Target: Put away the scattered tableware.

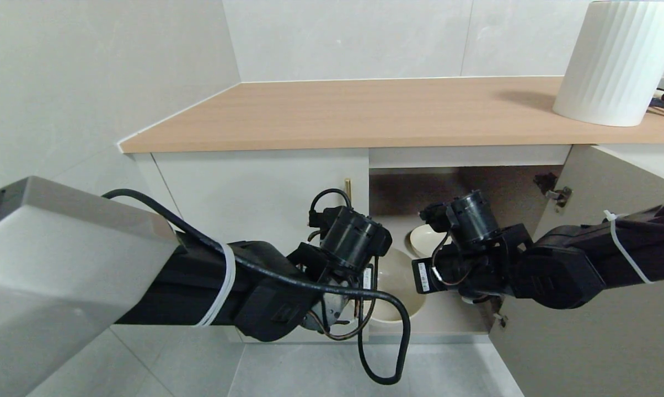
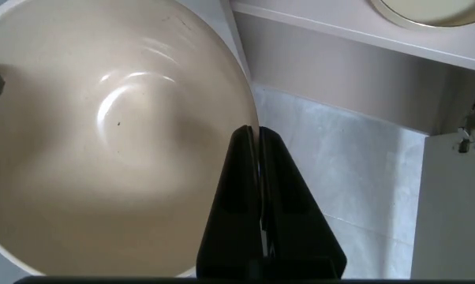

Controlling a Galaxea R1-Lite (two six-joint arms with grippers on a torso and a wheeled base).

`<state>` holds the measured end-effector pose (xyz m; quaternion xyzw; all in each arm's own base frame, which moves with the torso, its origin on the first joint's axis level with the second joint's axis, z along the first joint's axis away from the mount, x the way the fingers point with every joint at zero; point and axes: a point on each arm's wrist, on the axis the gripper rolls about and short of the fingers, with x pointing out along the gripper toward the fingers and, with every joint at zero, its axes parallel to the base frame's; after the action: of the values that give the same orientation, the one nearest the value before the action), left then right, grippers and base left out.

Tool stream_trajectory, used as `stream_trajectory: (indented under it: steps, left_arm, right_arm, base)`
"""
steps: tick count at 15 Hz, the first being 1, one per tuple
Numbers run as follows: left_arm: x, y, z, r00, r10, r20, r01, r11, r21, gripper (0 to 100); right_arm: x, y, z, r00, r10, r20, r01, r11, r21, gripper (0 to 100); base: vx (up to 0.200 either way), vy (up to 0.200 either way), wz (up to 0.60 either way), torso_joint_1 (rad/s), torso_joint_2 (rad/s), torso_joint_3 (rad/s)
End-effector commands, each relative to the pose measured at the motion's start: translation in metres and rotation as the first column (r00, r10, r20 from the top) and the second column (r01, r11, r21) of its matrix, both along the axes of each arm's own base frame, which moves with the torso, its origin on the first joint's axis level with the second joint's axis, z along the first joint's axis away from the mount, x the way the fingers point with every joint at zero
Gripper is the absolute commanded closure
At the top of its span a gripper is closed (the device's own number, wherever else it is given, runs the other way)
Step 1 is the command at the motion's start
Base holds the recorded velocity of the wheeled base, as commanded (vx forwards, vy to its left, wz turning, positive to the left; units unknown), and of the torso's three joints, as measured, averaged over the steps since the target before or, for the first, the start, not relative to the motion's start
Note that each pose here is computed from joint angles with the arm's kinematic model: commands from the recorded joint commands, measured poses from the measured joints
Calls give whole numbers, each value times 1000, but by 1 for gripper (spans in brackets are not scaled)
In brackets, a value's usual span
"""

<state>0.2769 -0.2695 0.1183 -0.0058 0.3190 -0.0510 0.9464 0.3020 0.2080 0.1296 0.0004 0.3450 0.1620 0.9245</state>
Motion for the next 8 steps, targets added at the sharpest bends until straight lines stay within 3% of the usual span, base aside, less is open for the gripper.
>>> stream_trajectory:
  steps: [1, 2, 3, 8]
  left_arm:
    - [0, 0, 1, 1000, 1, 3, -1, 1000, -2, 100]
    - [0, 0, 1, 1000, 1, 1, -1, 1000, 0, 100]
    - [0, 0, 1, 1000, 0, 0, 0, 1000, 2, 0]
    - [-1, 1, 4, 1000, 0, 7, 0, 1000, -5, 0]
  right_arm:
    - [0, 0, -1, 1000, -1, -1, 1, 1000, -3, 100]
    - [0, 0, -1, 1000, -1, -3, 1, 1000, -4, 100]
    - [0, 0, -2, 1000, -1, -4, 1, 1000, -4, 100]
    - [1, 1, -3, 1000, -2, -6, 2, 1000, -4, 100]
  base:
    - [0, 0, 0, 0, 0, 0]
    - [0, 0, 0, 0, 0, 0]
    - [0, 0, 0, 0, 0, 0]
    - [0, 0, 0, 0, 0, 0]
